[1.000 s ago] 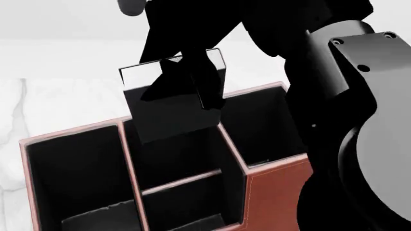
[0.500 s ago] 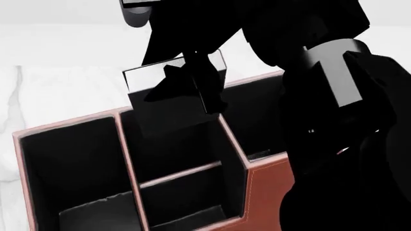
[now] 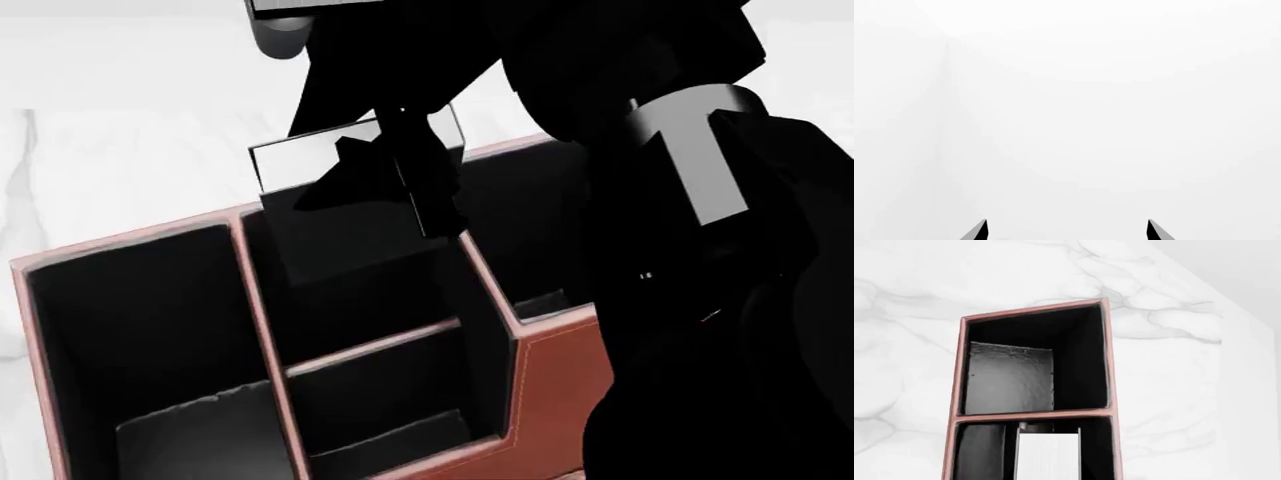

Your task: Pick up the book and place it in the front compartment of the caddy.

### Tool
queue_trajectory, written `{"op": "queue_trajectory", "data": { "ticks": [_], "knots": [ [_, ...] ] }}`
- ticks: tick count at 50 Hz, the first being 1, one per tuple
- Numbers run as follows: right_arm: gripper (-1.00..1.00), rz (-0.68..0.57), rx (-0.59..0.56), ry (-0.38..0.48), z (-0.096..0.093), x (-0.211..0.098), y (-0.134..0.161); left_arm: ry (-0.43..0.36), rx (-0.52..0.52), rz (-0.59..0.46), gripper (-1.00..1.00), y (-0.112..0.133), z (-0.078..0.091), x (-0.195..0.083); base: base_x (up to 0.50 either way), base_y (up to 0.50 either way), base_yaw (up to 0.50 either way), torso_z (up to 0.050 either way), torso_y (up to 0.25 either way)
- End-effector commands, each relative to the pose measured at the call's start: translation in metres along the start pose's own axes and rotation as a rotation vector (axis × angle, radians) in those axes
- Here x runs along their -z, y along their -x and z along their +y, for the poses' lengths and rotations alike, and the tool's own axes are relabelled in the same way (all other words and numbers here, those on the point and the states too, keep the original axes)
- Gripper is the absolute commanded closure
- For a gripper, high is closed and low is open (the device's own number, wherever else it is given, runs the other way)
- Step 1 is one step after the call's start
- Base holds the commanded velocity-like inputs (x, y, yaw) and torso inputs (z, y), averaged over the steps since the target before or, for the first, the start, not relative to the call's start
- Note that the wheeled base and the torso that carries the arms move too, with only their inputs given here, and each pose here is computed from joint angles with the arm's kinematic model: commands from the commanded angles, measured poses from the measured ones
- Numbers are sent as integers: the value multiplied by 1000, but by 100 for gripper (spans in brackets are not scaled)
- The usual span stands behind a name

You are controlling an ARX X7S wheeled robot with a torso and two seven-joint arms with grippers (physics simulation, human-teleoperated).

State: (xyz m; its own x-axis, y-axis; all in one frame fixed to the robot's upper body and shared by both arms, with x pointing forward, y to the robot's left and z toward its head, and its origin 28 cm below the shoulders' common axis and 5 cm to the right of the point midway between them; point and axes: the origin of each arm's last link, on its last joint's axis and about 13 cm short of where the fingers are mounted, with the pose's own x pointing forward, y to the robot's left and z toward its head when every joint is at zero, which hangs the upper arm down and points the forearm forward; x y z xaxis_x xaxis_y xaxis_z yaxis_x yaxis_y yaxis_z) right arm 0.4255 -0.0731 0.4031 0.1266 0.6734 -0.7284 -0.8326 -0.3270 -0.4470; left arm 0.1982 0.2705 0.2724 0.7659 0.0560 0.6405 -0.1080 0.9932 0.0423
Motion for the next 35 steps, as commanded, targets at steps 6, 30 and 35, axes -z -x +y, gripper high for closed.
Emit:
{"op": "queue_trajectory", "data": {
  "ticks": [6,30,35],
  "knots": [
    [100,-25,24,41,-3,-9,1,8,-1,-15,-100,0,1,-2,0,0,0,0,0],
    [100,-34,18,40,-3,-8,-2,-17,7,-21,-100,1,0,-2,0,0,0,0,-62],
    [100,-35,17,40,-3,-7,-3,-7,2,-19,-100,1,1,-2,-2,0,0,0,-64]
  ]
}}
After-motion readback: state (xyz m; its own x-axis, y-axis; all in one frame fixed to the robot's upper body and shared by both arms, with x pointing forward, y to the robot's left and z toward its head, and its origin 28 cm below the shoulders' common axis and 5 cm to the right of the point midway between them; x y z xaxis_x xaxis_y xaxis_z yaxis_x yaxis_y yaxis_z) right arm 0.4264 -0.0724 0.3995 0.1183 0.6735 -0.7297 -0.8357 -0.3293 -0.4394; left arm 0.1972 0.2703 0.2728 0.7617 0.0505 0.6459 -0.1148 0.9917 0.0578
